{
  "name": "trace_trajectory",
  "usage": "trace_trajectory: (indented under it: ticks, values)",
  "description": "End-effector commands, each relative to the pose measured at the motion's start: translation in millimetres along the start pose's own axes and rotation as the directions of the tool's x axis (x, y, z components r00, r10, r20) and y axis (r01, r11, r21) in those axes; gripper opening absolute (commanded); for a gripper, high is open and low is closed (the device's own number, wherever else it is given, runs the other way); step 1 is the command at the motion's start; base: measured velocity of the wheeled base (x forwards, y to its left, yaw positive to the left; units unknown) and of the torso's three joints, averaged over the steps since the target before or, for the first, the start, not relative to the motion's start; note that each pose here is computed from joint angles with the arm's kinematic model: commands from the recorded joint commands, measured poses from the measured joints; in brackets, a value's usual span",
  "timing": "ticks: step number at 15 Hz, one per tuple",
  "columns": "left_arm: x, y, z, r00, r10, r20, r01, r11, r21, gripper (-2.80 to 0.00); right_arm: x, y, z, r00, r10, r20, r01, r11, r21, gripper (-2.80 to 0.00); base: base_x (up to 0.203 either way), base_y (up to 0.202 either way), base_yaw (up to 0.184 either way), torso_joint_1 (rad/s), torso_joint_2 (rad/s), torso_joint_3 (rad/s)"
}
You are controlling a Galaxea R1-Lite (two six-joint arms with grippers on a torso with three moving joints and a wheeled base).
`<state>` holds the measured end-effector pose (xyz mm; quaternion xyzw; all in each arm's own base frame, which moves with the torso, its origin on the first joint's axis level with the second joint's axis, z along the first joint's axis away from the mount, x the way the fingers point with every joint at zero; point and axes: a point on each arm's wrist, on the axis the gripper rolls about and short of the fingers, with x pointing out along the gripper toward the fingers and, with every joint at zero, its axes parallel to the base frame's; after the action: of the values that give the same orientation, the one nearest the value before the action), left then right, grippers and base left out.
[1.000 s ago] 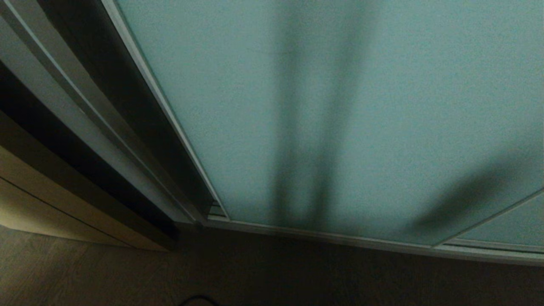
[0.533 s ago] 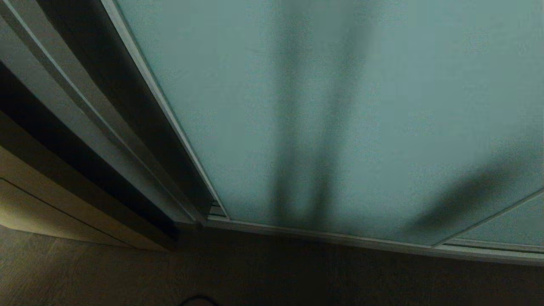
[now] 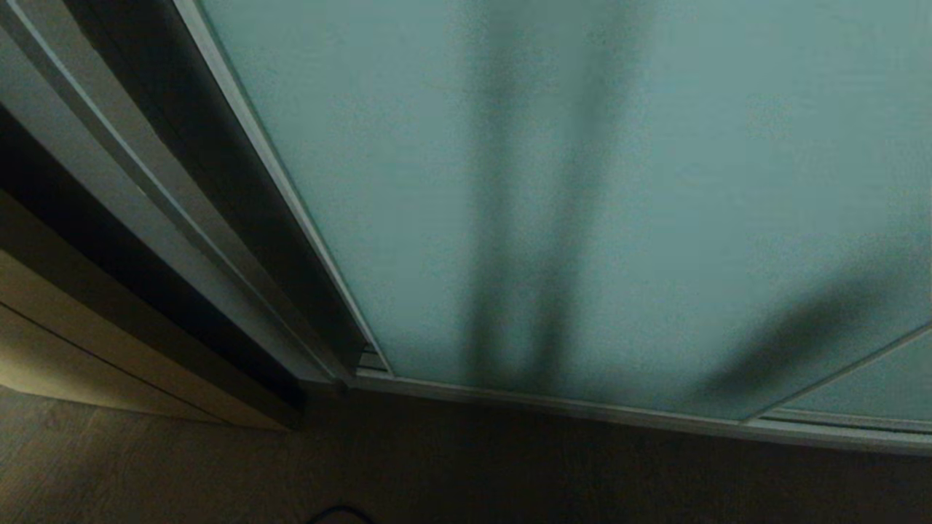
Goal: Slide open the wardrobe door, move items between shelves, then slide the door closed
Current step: Close the door
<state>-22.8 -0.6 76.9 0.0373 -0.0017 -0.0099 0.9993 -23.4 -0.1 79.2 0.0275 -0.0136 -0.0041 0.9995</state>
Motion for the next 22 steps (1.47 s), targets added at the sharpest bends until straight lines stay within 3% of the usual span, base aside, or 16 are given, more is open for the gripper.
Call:
trace_trajectory:
  ticks: [1,7,8,10,12,14,18,20,22]
  values:
    - [0,0.0,-1,1.000,0.003,-0.004,-0.003,1.000,-0.005,-2.80,0,0,0,1.000,0.000,0.001,0.000,1.000,0.000,-2.80,0.000,0.000,0.000,0.000,0.00,0.000]
    - [0,0.0,-1,1.000,0.004,-0.001,-0.004,1.000,0.031,-2.80,0,0,0,1.000,0.000,0.001,0.000,1.000,0.000,-2.80,0.000,0.000,0.000,0.000,0.00,0.000]
    - [-1,0.5,6,0.999,0.008,0.043,-0.010,0.999,0.032,-2.80,0,0,0,1.000,0.000,0.001,0.000,1.000,0.000,-2.80,0.000,0.000,0.000,0.000,0.00,0.000]
    - [-13,2.9,41,0.979,0.020,0.200,-0.027,0.999,0.032,-2.80,0,0,0,1.000,0.000,0.001,0.000,1.000,0.000,-2.80,0.000,0.000,0.000,0.000,0.00,0.000]
    - [-38,6.2,94,0.926,0.037,0.376,-0.053,0.998,0.032,-2.80,0,0,0,1.000,0.000,0.001,0.000,1.000,0.000,-2.80,0.000,0.000,0.000,0.000,0.00,0.000]
    - [-58,10.9,150,0.868,0.083,0.490,-0.102,0.995,0.011,-2.80,0,0,0,1.000,0.000,0.001,0.000,1.000,0.000,-2.80,0.000,0.000,0.000,0.000,0.00,0.000]
    - [-42,20.4,249,0.779,0.169,0.604,-0.173,0.984,-0.053,-2.80,0,0,0,1.000,0.000,0.001,0.000,1.000,0.000,-2.80,0.000,0.000,0.000,0.000,0.00,0.000]
    - [-21,23.9,279,0.736,0.204,0.645,-0.197,0.977,-0.083,-2.80,0,0,0,1.000,0.001,0.001,-0.001,1.000,0.000,-2.80,0.000,0.000,0.000,0.000,0.00,0.000]
    - [5,26.9,301,0.713,0.235,0.661,-0.219,0.970,-0.109,-2.80,0,0,0,1.000,0.000,0.001,0.000,1.000,0.000,-2.80,0.000,0.000,0.000,0.000,0.00,0.000]
